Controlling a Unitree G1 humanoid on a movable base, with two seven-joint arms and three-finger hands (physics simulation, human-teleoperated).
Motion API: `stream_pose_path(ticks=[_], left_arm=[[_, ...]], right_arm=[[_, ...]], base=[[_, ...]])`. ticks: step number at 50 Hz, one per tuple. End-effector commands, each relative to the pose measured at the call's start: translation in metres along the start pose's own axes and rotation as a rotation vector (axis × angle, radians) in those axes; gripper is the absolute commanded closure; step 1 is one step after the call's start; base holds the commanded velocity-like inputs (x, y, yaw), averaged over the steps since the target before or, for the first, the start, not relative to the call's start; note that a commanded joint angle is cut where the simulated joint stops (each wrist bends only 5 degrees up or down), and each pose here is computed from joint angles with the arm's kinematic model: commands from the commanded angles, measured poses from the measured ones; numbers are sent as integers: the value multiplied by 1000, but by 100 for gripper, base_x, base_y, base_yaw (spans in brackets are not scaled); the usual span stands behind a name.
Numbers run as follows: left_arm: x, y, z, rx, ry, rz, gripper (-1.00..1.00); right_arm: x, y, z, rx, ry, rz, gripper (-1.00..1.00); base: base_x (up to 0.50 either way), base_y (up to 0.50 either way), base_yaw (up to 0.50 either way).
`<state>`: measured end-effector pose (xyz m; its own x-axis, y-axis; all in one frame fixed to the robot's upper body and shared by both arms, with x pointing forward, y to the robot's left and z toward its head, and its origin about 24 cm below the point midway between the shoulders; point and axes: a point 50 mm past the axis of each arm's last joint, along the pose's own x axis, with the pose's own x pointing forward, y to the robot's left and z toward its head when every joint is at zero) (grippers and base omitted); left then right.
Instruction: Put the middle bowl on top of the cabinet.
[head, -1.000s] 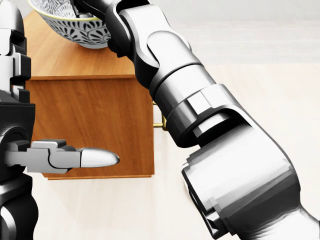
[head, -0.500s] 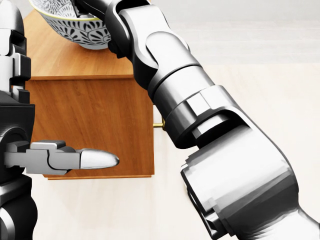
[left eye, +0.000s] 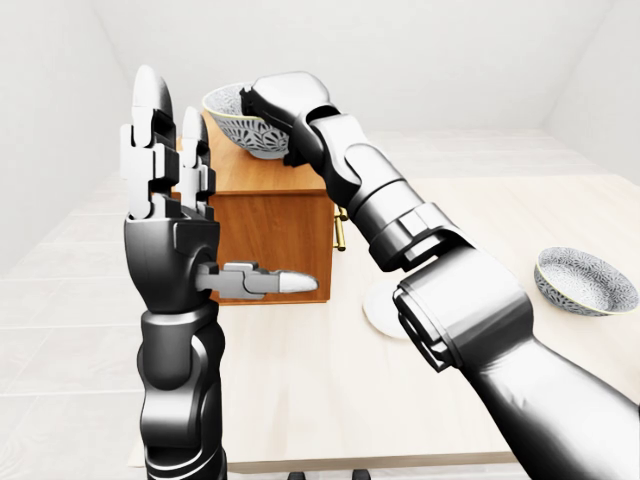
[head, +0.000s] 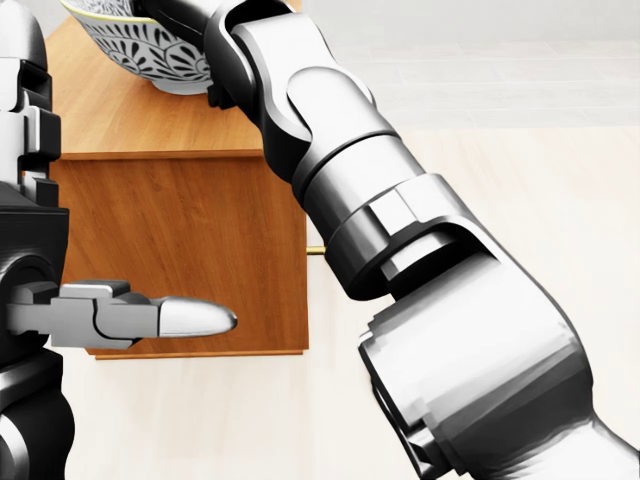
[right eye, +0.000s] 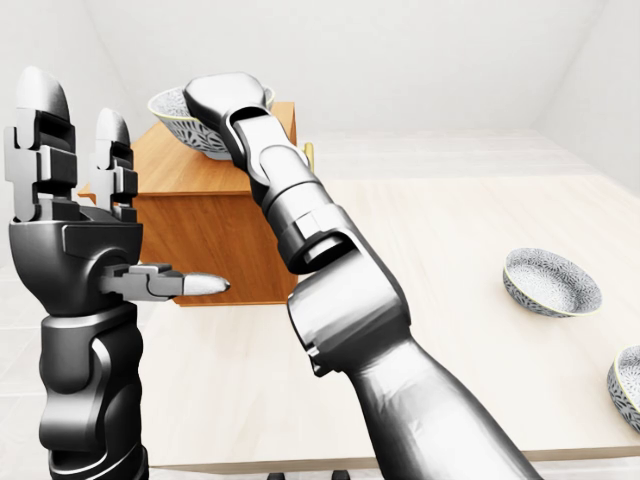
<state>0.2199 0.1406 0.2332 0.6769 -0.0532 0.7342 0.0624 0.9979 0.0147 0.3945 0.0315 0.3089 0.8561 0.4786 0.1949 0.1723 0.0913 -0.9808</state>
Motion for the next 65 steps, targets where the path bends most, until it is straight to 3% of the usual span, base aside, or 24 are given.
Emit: stream_pose_path(ticks=[1, 3, 5, 9, 40, 50, 65], left_arm=[[0, 1, 0, 0, 1, 5, -100], [0, 1, -1, -1, 2, 6, -100], [1, 1, 0, -1, 0, 6, -100], [0, 1, -1, -2, 3, 7, -100], [1, 0, -2, -8, 7, -1, -100], [1, 0, -1, -8, 1, 2, -100], [1, -1, -1, -8, 2, -2, -100]], right_arm=[[0, 4, 1, 5, -9, 12, -19], [0, 4, 1, 4, -8, 12, -22], [0, 2, 1, 5, -7, 9, -47], [0, -1, 1, 2, -11, 5, -61], [-16, -37, -3, -55, 19, -87, -77], [-41, -50, -7, -99, 24, -110, -91], [-76, -57, -29, -153, 97, -118, -87]], base=[[0, 0, 0], [0, 0, 0], [0, 0, 0], [0, 0, 0], [0, 0, 0], [0, 0, 0], [0, 0, 0]])
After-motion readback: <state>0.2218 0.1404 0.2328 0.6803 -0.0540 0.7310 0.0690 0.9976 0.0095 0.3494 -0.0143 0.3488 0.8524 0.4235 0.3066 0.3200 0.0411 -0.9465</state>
